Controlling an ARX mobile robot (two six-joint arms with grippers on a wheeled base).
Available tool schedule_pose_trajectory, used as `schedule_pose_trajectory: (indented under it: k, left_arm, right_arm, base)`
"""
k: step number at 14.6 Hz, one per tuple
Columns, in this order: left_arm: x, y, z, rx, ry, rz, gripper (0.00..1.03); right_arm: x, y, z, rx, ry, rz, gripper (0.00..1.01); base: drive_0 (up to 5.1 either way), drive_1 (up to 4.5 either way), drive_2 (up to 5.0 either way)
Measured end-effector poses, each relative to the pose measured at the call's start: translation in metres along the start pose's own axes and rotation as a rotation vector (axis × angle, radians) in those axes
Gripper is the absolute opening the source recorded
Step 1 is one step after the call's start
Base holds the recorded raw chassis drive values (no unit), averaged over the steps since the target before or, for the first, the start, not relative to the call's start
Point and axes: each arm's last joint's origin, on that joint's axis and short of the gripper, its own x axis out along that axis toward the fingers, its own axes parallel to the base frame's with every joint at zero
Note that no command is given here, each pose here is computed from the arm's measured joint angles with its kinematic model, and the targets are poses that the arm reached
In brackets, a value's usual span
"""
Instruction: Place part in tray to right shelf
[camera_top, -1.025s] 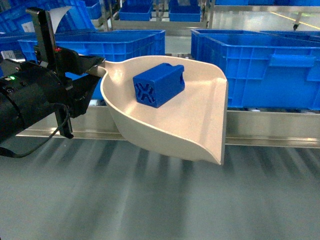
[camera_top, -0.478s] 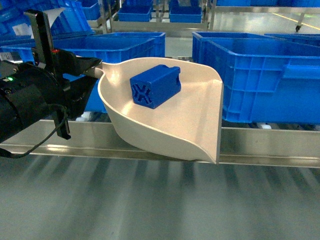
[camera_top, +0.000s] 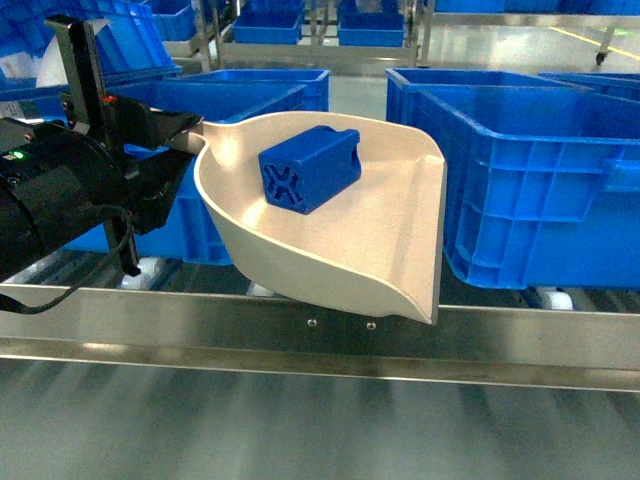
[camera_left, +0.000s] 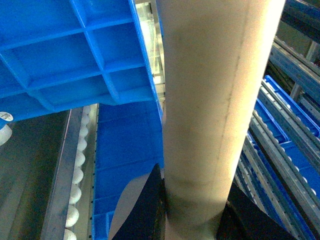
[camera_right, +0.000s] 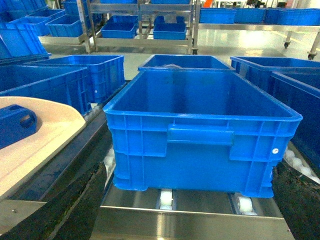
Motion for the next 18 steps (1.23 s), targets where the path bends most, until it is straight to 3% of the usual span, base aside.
schedule_pose_trajectory:
  k: [18]
  left_arm:
    - [0.0,0.0,0.0,0.0,0.0,0.0,0.17]
  right_arm:
    - [0.0,0.0,0.0001,0.0,-0.001,0.0,0.98]
  base:
    - [0.0,0.0,0.0]
